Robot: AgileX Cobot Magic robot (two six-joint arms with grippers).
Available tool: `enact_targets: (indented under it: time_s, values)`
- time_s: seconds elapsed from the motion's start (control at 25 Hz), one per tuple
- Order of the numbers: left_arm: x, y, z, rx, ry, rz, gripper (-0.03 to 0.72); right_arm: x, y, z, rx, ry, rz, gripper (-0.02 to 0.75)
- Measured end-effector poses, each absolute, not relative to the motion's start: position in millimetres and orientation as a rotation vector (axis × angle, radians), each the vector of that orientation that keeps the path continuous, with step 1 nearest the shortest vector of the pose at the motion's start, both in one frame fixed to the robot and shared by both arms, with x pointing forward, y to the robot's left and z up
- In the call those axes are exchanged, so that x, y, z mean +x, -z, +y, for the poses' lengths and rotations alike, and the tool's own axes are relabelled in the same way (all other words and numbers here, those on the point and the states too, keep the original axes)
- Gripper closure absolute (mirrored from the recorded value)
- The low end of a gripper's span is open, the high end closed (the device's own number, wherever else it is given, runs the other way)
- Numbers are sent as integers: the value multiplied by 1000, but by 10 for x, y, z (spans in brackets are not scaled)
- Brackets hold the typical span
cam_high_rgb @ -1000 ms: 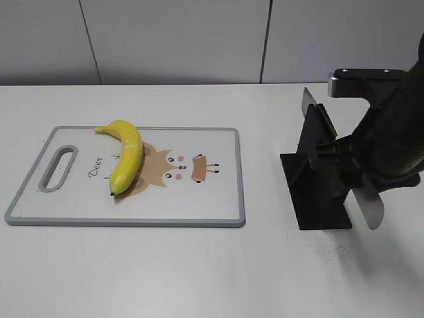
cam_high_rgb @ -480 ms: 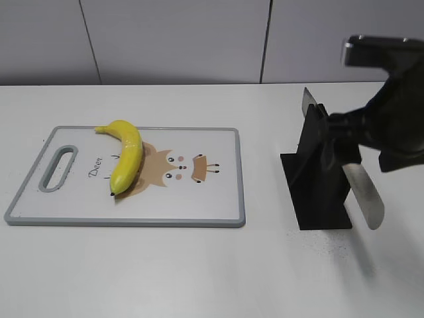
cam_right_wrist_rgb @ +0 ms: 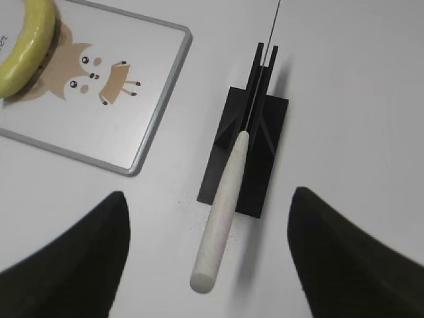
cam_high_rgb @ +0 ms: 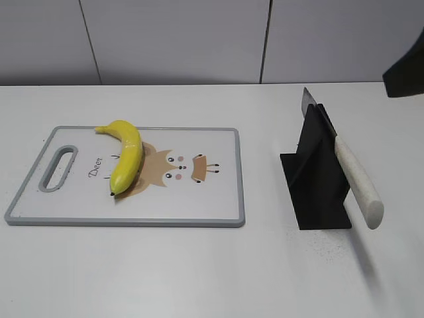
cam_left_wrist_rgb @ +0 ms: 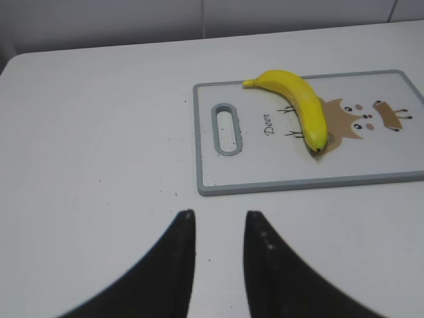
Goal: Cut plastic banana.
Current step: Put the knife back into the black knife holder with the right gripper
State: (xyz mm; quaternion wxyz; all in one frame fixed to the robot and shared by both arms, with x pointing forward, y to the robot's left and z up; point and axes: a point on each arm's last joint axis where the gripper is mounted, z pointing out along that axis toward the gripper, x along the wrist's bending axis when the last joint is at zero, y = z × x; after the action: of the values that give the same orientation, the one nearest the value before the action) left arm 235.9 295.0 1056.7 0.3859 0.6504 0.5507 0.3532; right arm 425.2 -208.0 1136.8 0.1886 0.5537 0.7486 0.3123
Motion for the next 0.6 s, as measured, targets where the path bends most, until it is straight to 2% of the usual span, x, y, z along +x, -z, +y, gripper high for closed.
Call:
enact_targets:
  time_s: [0.32, 0.6]
  values:
    - [2359, -10567, 2950, 1656, -899, 1402, 445, 3774, -11487, -2220, 1380, -949, 2240, 162]
    - [2359, -10567, 2950, 1656, -899, 1402, 446, 3321, -11125, -2441, 1304, -995, 2231, 164]
